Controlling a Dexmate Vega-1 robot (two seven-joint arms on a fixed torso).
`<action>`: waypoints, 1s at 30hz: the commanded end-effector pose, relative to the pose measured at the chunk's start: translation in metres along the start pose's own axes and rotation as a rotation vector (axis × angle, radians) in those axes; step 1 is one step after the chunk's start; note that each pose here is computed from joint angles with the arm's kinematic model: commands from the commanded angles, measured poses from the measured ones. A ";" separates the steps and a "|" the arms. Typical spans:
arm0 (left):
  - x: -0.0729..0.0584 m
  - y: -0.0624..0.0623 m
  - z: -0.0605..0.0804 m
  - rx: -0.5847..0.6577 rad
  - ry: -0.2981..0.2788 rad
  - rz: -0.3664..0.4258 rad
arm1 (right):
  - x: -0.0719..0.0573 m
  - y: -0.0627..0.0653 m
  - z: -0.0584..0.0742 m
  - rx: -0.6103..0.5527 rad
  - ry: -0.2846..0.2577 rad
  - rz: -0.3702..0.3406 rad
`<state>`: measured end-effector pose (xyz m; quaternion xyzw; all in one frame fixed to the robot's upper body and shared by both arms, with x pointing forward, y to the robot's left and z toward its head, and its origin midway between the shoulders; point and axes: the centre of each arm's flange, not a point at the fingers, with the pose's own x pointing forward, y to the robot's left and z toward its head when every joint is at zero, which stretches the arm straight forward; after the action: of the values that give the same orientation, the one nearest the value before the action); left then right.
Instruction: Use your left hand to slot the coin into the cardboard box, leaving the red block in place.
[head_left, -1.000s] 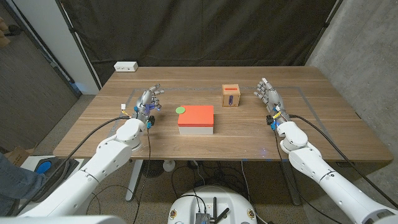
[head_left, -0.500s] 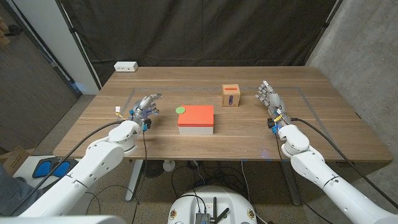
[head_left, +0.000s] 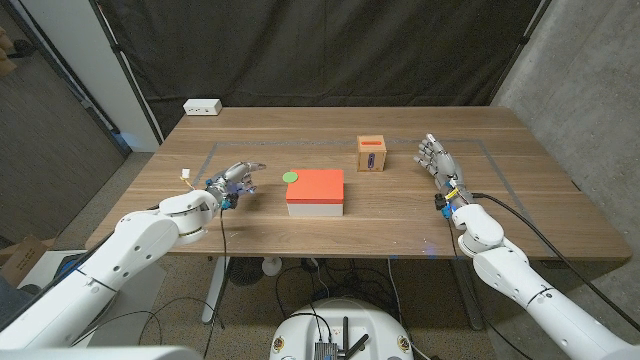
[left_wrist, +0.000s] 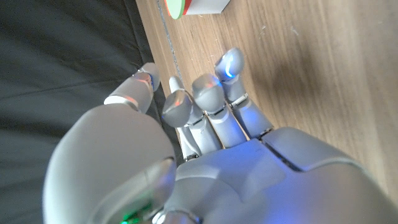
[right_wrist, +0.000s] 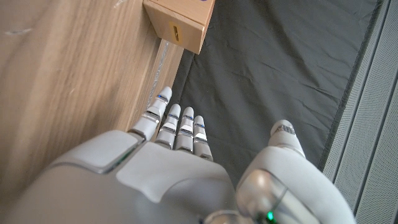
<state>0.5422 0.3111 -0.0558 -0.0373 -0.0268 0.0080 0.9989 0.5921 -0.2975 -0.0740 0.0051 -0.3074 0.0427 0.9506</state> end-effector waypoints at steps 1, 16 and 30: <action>-0.026 0.009 0.014 0.028 0.127 0.081 | -0.003 -0.026 -0.005 0.009 0.028 0.007; -0.018 0.002 0.029 0.052 0.239 0.011 | 0.001 -0.053 -0.007 -0.012 0.055 0.037; -0.005 -0.012 0.037 0.098 0.318 -0.045 | 0.005 -0.068 -0.009 -0.019 0.068 0.062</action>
<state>0.5267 0.3116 -0.0279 -0.0094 0.0993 0.0045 0.9950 0.6034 -0.3518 -0.0786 -0.0104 -0.2791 0.0620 0.9582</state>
